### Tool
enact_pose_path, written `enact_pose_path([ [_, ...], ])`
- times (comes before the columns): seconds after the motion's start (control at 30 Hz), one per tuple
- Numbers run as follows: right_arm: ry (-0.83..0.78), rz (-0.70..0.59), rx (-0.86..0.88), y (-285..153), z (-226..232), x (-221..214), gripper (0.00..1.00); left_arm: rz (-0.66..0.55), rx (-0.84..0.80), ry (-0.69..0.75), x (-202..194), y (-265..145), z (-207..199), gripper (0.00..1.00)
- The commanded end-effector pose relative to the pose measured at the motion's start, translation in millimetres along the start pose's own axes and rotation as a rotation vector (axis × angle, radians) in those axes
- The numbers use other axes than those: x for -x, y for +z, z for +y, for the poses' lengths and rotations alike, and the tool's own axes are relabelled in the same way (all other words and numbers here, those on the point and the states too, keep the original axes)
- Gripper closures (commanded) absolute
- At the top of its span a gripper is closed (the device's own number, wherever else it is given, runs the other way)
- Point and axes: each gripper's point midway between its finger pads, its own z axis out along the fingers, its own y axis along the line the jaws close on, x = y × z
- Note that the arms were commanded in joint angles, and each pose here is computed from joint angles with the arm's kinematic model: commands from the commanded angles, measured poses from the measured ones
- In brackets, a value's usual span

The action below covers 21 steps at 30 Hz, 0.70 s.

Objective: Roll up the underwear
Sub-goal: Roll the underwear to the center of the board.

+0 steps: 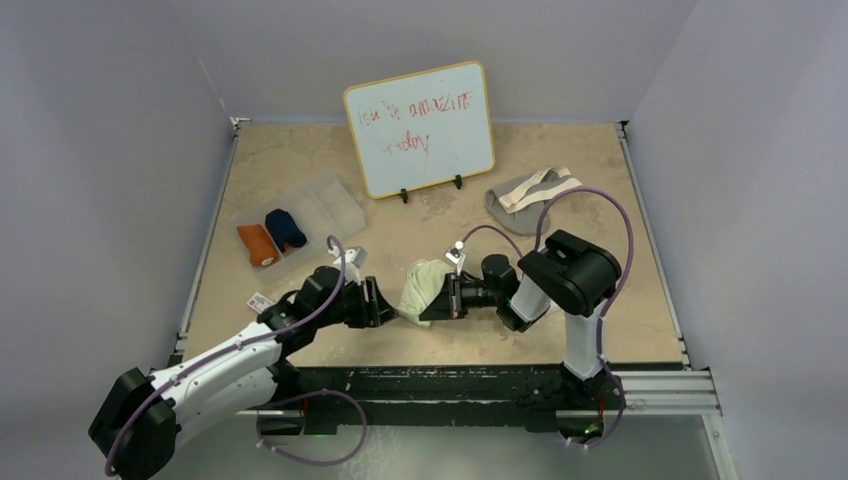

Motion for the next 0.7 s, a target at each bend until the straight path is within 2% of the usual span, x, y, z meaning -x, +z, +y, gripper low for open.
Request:
enact_pose_path([
  [0.0, 0.086, -0.050, 0.013, -6.9, -4.1, 1.9, 0.97, -0.029, -0.083, 0.070, 7.8, 9.4, -13.2, 0.50],
  [0.33, 0.146, -0.078, -0.047, -14.9, -22.2, -1.8, 0.97, -0.031, -0.086, 0.144, 21.7, 38.8, -17.0, 0.53],
  [0.67, 0.175, -0.084, -0.045, -18.4, -28.9, -4.1, 0.93, -0.050, -0.046, 0.085, 27.1, 66.1, -7.4, 0.54],
])
